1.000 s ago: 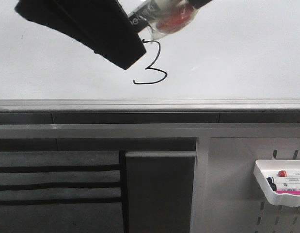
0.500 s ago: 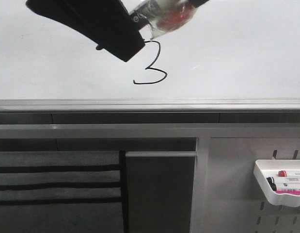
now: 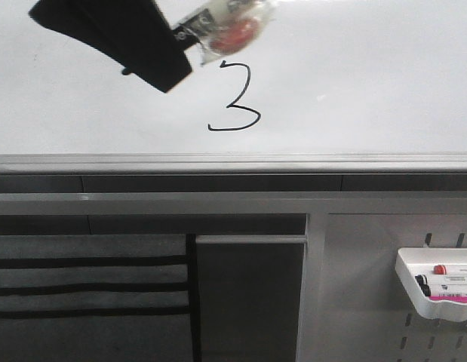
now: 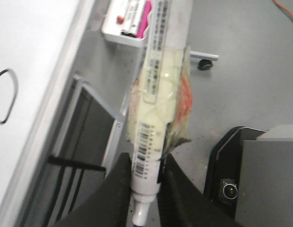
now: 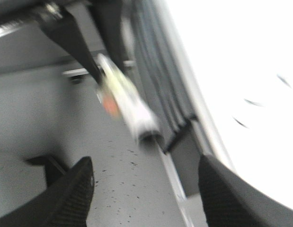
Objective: Write number 3 on whiteboard
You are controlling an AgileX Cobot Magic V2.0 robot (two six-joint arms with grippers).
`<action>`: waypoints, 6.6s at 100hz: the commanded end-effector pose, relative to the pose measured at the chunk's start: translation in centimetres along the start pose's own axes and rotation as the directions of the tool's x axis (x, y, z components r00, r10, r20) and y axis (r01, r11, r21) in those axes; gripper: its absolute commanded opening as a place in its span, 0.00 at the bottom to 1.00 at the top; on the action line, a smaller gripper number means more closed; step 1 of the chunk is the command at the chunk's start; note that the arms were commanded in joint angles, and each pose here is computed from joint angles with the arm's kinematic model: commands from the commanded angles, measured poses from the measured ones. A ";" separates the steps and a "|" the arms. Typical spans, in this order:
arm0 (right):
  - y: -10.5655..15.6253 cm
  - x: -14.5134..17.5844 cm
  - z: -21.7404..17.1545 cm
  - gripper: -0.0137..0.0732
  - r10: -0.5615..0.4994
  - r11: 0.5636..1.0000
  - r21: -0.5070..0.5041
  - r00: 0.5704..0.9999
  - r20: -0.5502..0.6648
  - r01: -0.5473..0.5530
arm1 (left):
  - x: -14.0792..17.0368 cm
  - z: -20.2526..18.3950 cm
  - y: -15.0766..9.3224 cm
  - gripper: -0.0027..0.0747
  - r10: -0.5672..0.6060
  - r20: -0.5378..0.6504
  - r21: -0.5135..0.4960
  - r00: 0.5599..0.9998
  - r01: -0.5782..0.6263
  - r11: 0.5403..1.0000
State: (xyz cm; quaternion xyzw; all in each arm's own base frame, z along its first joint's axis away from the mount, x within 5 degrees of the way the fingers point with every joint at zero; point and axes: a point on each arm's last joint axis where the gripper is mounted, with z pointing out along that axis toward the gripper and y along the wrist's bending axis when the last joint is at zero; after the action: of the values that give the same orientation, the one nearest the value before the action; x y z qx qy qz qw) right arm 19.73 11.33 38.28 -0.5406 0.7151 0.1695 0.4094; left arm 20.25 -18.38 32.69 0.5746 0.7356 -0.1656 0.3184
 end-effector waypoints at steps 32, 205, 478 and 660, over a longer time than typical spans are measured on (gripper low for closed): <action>-0.4 2.6 -5.5 0.65 0.233 0.929 0.281 0.971 0.057 -0.240 | 6.4 -3.0 8.1 0.09 -0.413 0.446 -0.458 0.794 0.599 0.657; 1.2 6.8 -8.0 0.55 0.622 0.501 0.538 0.714 0.320 -0.678 | 6.9 -8.5 3.6 0.55 -0.467 0.206 -0.467 0.860 0.505 0.726; 6.3 12.5 -6.6 0.08 0.440 0.444 0.602 0.747 0.499 -0.664 | 22.3 -7.1 -10.5 0.01 0.082 0.773 -0.610 0.629 0.700 0.373; 12.4 22.0 -2.5 0.08 0.151 0.358 0.605 0.684 0.714 -0.711 | 22.3 -7.1 -10.5 0.01 0.082 0.773 -0.610 0.629 0.700 0.373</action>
State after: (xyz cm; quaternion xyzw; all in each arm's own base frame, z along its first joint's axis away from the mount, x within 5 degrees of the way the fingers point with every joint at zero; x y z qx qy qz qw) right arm 5.62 0.10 20.53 0.0343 0.6940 0.0490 0.7174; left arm 5.56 -0.52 21.40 0.0475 0.6641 -0.0157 0.7460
